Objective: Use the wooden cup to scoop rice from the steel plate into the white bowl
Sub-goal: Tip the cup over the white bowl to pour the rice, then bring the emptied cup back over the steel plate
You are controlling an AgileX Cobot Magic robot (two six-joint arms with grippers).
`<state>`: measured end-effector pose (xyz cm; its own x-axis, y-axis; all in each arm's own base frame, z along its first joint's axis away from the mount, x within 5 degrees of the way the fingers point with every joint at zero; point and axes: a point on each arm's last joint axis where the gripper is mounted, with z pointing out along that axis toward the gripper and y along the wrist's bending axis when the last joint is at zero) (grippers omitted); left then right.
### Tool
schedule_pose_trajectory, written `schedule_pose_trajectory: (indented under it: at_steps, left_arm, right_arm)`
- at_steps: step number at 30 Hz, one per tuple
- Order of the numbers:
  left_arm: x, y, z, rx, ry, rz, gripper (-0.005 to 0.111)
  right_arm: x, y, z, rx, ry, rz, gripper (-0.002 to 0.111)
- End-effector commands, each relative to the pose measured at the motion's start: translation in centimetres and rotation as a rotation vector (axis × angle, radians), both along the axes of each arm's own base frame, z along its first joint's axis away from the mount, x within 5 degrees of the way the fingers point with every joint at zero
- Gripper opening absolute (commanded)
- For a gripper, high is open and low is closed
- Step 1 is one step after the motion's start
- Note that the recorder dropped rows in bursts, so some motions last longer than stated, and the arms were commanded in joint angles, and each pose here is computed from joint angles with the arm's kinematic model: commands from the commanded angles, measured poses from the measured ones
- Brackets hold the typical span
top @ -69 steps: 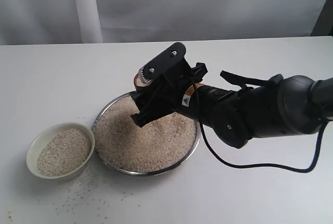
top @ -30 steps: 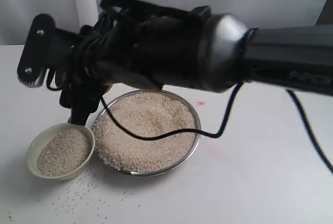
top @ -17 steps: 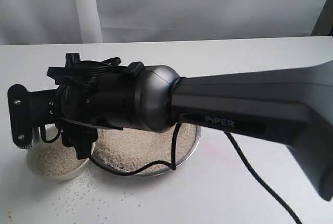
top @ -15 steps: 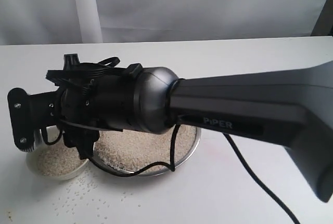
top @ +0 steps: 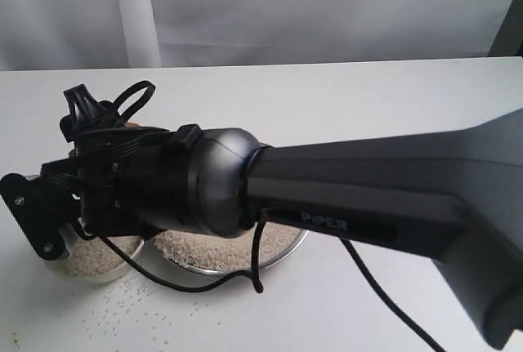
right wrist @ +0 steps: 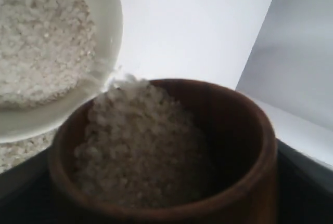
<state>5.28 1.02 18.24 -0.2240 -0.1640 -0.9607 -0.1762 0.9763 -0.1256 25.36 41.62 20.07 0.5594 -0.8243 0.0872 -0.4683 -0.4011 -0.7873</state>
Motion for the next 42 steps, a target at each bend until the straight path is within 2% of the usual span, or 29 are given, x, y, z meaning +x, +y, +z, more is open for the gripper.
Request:
schedule_pose_trajectory:
  at_steps: [1,11,42]
  left_arm:
    - [0.0,-0.1,0.1,-0.007,-0.008,-0.008,0.0]
    - [0.0,-0.1,0.1,-0.007,-0.008,-0.008,0.0]
    - [0.0,-0.1,0.1,-0.007,-0.008,-0.008,0.0]
  right_arm:
    - [0.2,0.3,-1.0,-0.067,-0.055,0.026,0.0]
    - [0.2,0.8,-2.3,-0.148,-0.133,0.083,0.0]
    - [-1.0,2.2,-0.8,-0.3,-0.441,0.24,0.0]
